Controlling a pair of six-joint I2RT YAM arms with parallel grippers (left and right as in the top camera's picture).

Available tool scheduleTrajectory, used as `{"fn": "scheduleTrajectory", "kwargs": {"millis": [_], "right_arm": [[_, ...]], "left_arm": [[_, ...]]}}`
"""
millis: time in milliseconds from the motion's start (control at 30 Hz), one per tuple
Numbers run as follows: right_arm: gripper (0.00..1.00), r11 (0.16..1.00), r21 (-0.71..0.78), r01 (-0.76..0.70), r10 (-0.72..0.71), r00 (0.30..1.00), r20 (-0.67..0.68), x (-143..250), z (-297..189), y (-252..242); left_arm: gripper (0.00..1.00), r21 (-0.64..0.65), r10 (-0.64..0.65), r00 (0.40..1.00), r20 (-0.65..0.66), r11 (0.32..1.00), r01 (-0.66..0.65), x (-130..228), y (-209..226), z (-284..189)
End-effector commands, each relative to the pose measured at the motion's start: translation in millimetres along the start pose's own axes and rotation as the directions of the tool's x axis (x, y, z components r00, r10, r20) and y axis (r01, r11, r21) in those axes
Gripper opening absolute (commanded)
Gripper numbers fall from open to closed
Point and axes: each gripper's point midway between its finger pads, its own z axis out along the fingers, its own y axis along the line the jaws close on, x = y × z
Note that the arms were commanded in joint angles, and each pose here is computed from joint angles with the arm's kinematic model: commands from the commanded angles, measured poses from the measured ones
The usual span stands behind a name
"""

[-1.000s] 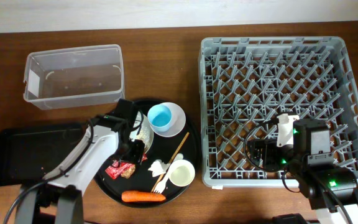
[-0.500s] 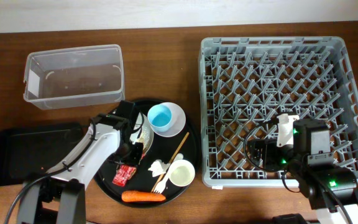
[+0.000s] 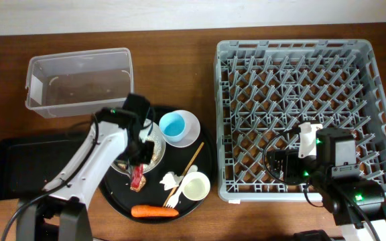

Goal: Sort waste into correct bins and load items into the dishwasher rack
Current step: 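Carry the wrapper to the clear bin and release it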

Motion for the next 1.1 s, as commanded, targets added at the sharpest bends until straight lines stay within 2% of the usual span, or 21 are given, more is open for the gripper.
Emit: {"fn": "scheduleTrajectory", "kwargs": {"millis": [0, 167, 267, 467, 567, 667, 800, 900, 1033, 1067], "right_arm": [[0.99, 1.0, -0.007, -0.01, 0.01, 1.0, 0.017, -6.0, -4.2, 1.2], [0.99, 1.0, -0.007, -0.011, 0.011, 1.0, 0.013, -5.1, -4.1, 1.2], [0.99, 1.0, -0.007, -0.011, 0.012, 1.0, 0.009, -4.1, -4.1, 1.1], [0.99, 1.0, -0.006, -0.012, 0.012, 1.0, 0.002, -2.3, -4.1, 1.0], [0.99, 1.0, -0.006, -0.012, 0.012, 1.0, 0.002, -2.4, -4.1, 1.0], [0.99, 1.0, -0.005, -0.014, 0.014, 1.0, -0.008, 0.1, -4.1, 0.8], [0.99, 1.0, -0.003, -0.015, 0.015, 1.0, -0.023, 3.7, -4.2, 0.4], [0.99, 1.0, -0.003, -0.016, 0.016, 1.0, -0.023, 3.8, -4.2, 0.4], [0.99, 1.0, -0.003, -0.015, 0.015, 1.0, -0.023, 3.9, -4.2, 0.4], [0.99, 1.0, -0.003, -0.015, 0.015, 1.0, -0.023, 3.8, -4.2, 0.4]], "left_arm": [[0.01, -0.047, 0.001, 0.989, 0.146, 0.999, 0.006, -41.2, 7.2, -47.2], [0.0, -0.114, -0.026, 0.949, 0.315, 0.991, 0.065, -79.9, 27.7, -96.5], [0.01, -0.116, -0.09, 0.899, 0.428, 0.981, 0.154, -105.6, 54.5, -113.0], [0.01, 0.025, -0.218, 0.755, 0.618, 0.966, 0.259, -156.1, 99.8, -134.5], [0.03, 0.038, -0.243, 0.675, 0.696, 0.952, 0.304, -180.9, 126.6, -141.8], [0.06, 0.045, -0.25, 0.63, 0.736, 0.945, 0.323, -203.8, 141.4, -135.7], [0.06, 0.045, -0.249, 0.626, 0.739, 0.945, 0.323, -227.0, 145.9, -109.8], [0.06, 0.037, -0.256, 0.655, 0.711, 0.944, 0.328, -234.6, 148.6, -81.5], [0.34, 0.035, -0.262, 0.688, 0.677, 0.945, 0.326, -233.9, 147.6, -62.1], [0.46, 0.036, -0.26, 0.681, 0.685, 0.945, 0.325, -233.8, 147.7, -67.4]]}}
